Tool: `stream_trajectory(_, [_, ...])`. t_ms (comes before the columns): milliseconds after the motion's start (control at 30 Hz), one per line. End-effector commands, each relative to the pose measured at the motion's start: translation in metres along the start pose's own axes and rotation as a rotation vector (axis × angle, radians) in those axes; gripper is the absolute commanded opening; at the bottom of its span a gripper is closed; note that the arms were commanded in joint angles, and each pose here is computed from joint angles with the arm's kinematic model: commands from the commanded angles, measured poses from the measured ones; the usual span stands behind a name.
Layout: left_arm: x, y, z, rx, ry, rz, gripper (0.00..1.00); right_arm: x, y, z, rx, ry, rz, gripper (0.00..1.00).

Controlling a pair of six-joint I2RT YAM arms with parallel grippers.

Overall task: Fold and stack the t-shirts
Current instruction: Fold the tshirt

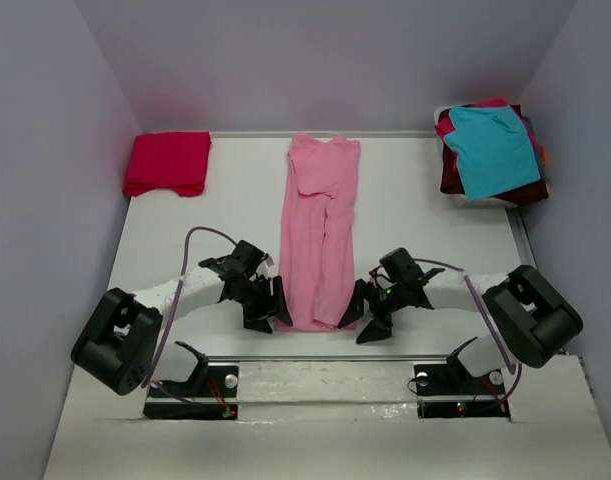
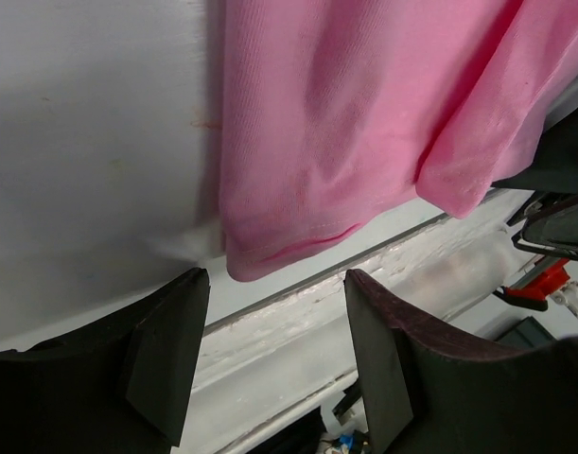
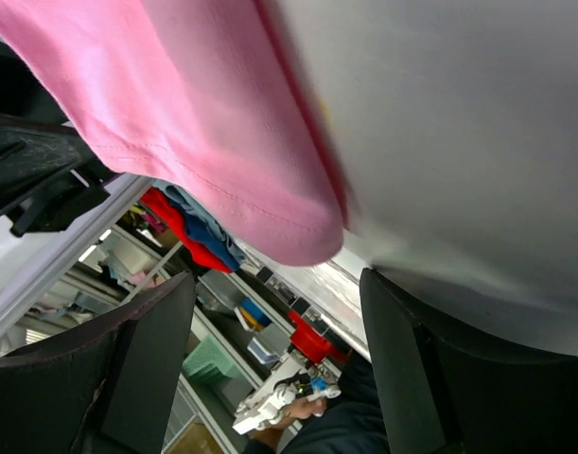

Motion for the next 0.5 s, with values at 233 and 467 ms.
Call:
stream_trajectory(233, [0.001,-0.003,-0.002,0.024,-0.008,-0.005,0.7,-0.002,-0.004,0.013,-0.128,0.048,-0.032,0.76])
stream_trajectory(467, [0.001,-0.003,-0.002,0.019,-0.017,-0.003,0.7,0.002,0.018,0.01,-0.269,0.074,-0.036,0.76])
Point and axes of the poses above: each gripper's point midway between its finger pads, its own y axis back along the fingers, its own x axis along the line the jaws close on, z = x × y, the point moved 9 cm from there along y, back along the fingers, and after that the axes turned 9 degrees about -y, right-handed, at the moved point
